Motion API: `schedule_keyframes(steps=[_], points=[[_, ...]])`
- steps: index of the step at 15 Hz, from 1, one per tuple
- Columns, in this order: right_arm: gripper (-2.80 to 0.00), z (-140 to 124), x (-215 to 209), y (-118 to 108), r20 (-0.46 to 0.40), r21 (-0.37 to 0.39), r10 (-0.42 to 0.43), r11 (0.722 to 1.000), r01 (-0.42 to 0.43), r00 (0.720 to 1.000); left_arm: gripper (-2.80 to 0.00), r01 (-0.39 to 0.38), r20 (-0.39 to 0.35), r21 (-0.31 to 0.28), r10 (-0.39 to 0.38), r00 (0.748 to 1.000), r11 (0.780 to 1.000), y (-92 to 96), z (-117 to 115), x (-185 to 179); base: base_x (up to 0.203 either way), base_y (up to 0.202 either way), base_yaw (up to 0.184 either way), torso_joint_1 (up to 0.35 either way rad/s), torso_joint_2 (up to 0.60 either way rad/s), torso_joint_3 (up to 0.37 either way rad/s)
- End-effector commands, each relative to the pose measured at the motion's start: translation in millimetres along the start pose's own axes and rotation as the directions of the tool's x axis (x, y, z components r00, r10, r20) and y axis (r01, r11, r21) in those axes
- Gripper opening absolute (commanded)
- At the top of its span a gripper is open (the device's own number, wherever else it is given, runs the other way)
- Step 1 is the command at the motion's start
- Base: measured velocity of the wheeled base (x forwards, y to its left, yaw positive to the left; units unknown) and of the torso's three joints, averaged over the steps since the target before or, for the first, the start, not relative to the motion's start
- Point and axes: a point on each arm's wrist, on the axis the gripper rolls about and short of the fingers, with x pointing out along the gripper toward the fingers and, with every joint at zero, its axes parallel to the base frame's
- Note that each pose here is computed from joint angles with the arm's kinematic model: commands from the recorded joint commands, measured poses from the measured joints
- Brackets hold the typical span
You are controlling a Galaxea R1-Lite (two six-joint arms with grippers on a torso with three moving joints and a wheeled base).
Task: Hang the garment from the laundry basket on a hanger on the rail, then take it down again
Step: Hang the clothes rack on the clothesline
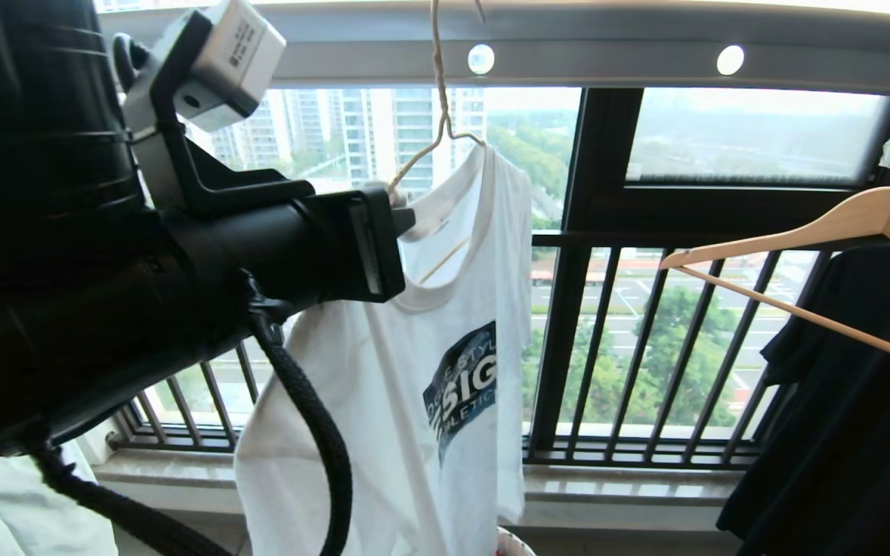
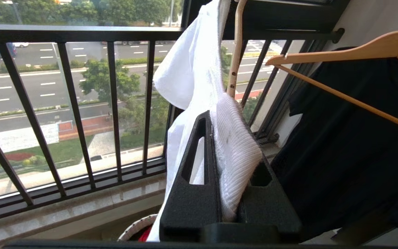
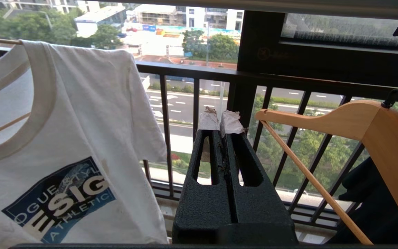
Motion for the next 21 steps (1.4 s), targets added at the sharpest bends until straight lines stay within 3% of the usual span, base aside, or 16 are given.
schedule_keyframes(steps=[1,13,16,17,21], points=[[-2.80,-0.2,0.4,0.1,-0.001,-0.001,-0.002,1.000,0.002,1.000,-2.80,-0.027,-0.034,0.016,0.028,0.999,1.000,-1.0,-11.7,12.2,0.000,0.000,0.000,0.000,0.00,0.000],[-2.80,-3.8,-1.2,3.1,-0.014,-0.009,0.024,1.000,-0.024,1.000,-2.80,-0.050,-0.031,0.032,0.051,0.998,0.998,1.4,-11.7,19.6,0.000,0.000,0.000,0.000,0.00,0.003],[-2.80,-3.6,-1.7,2.9,-0.013,-0.008,0.024,1.000,-0.024,1.000,-2.80,-0.037,0.032,0.022,0.037,0.999,0.999,0.0,-7.1,22.4,0.000,0.000,0.000,0.000,0.00,0.000],[-2.80,-3.6,-1.7,2.9,-0.013,-0.008,0.024,1.000,-0.024,1.000,-2.80,-0.047,0.044,0.043,0.045,0.998,0.998,1.7,-7.4,25.9,0.000,0.000,0.000,0.000,0.00,0.000],[-2.80,-3.8,-1.2,3.1,-0.014,-0.009,0.024,1.000,-0.024,1.000,-2.80,-0.070,0.005,0.068,0.070,0.998,0.995,4.3,-20.2,33.6,0.000,0.000,0.000,0.000,0.00,0.000]])
